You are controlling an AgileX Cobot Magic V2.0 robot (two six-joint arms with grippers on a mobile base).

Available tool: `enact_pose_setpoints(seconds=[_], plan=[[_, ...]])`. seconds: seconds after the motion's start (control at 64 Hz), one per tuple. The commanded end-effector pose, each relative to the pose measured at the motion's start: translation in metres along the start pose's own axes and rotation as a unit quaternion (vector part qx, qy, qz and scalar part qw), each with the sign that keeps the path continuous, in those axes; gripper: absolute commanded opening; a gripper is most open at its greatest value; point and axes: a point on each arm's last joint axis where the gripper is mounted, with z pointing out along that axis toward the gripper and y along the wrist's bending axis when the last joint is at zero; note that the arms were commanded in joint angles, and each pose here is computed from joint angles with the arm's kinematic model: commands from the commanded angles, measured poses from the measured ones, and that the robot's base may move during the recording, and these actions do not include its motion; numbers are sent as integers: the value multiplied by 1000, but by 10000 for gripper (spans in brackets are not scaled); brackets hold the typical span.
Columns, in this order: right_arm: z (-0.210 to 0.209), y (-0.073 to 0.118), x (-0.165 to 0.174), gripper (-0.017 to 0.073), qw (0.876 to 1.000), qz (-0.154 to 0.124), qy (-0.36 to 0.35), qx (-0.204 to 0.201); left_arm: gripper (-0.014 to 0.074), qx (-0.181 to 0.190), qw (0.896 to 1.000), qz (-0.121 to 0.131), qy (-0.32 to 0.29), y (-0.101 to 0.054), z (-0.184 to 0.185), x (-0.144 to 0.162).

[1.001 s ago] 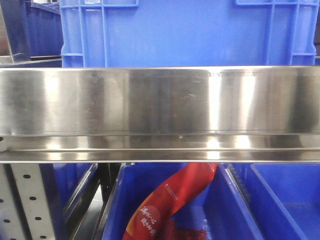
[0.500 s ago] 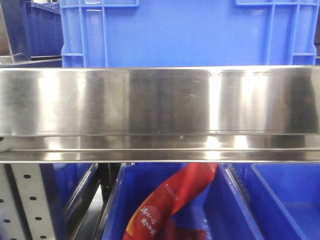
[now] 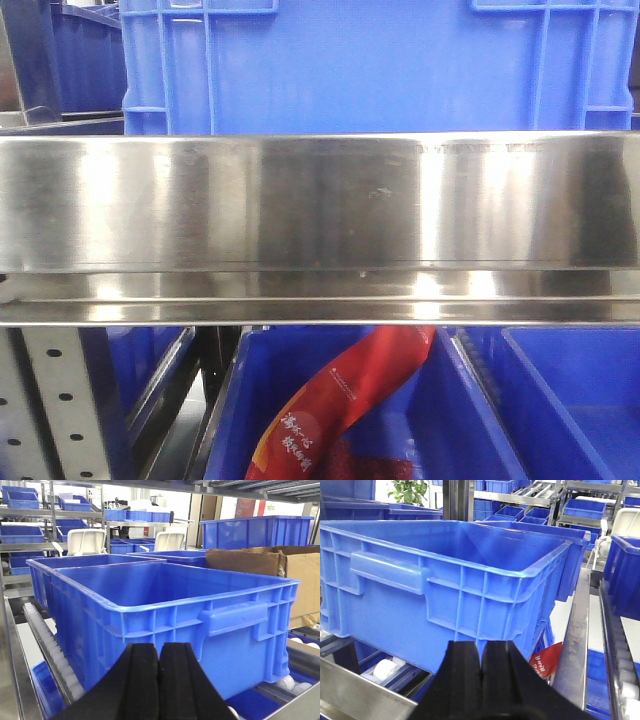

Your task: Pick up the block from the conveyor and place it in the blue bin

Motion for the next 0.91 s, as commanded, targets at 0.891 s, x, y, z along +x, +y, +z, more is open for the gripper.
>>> enact_pose_setpoints(seconds=[0.891], plan=[[-1,0,-3,-162,1000,-2,-17,0,-111,-279,958,61,35,29,-83,108]])
